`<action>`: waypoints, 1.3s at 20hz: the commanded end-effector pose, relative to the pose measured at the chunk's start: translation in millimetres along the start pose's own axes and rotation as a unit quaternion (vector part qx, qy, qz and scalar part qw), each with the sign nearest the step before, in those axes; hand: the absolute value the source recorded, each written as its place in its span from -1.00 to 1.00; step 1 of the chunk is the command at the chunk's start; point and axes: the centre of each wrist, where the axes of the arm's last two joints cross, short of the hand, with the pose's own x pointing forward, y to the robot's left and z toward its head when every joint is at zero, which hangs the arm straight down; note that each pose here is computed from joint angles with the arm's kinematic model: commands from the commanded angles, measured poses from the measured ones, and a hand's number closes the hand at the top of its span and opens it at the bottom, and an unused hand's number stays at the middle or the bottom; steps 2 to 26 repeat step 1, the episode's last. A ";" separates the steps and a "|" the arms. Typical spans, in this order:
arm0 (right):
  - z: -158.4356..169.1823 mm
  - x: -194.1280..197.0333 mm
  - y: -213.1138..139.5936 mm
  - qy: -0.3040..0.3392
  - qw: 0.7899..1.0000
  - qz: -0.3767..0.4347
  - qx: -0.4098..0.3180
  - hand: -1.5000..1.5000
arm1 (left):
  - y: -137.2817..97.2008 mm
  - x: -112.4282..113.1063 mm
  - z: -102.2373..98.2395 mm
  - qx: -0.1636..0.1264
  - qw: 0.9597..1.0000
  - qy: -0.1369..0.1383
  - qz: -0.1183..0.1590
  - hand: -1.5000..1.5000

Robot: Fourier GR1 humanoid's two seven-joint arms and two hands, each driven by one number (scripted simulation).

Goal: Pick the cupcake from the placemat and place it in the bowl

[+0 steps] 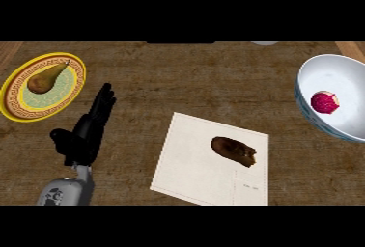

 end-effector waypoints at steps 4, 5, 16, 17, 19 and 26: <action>16.4 10.9 -30.7 0.009 1.000 0.004 -0.002 -1.00 | 6.8 -2.1 12.6 0.002 1.000 -0.001 0.001 0.00; 16.4 10.9 -30.7 0.009 1.000 0.004 -0.002 -1.00 | 6.8 -2.1 12.6 0.002 1.000 -0.001 0.001 0.00; 16.4 10.9 -30.7 0.009 1.000 0.004 -0.002 -1.00 | 6.8 -2.1 12.6 0.002 1.000 -0.001 0.001 0.00; 16.4 10.9 -30.7 0.009 1.000 0.004 -0.002 -1.00 | 6.8 -2.1 12.6 0.002 1.000 -0.001 0.001 0.00; 16.4 10.9 -30.7 0.009 1.000 0.004 -0.002 -1.00 | 6.8 -2.1 12.6 0.002 1.000 -0.001 0.001 0.00; 16.4 10.9 -30.7 0.009 1.000 0.004 -0.002 -1.00 | 6.8 -2.1 12.6 0.002 1.000 -0.001 0.001 0.00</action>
